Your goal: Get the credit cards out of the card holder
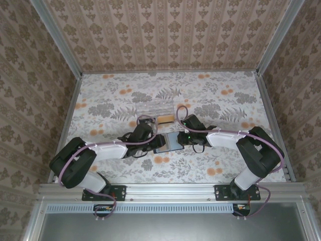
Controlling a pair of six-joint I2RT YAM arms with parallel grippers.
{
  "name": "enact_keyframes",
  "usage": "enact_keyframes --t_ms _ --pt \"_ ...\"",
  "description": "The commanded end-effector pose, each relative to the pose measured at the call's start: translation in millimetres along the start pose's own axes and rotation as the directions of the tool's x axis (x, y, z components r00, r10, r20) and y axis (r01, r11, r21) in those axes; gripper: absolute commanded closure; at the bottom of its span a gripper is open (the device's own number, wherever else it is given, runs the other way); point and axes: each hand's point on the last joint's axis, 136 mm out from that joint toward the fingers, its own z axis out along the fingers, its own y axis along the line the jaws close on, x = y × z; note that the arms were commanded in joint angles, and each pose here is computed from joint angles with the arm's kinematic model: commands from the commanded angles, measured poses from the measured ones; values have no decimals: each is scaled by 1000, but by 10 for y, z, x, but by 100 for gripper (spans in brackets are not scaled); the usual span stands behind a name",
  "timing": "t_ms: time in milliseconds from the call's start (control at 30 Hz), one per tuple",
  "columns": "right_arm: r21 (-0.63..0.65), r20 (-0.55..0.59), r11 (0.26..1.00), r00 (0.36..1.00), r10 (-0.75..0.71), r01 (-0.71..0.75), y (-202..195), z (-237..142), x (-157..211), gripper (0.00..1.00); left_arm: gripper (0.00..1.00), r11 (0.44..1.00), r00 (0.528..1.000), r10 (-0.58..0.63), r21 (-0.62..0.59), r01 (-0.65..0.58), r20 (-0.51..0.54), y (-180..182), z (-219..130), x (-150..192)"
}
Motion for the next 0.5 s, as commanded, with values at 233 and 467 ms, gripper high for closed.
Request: enact_keyframes --t_ms 233,467 --pt "19 -76 999 997 30 -29 -84 106 217 80 45 998 997 64 4 -64 42 -225 -134 -105" --pt "22 -80 999 996 35 -33 -94 112 233 80 46 998 998 50 -50 -48 35 -125 -102 -87"
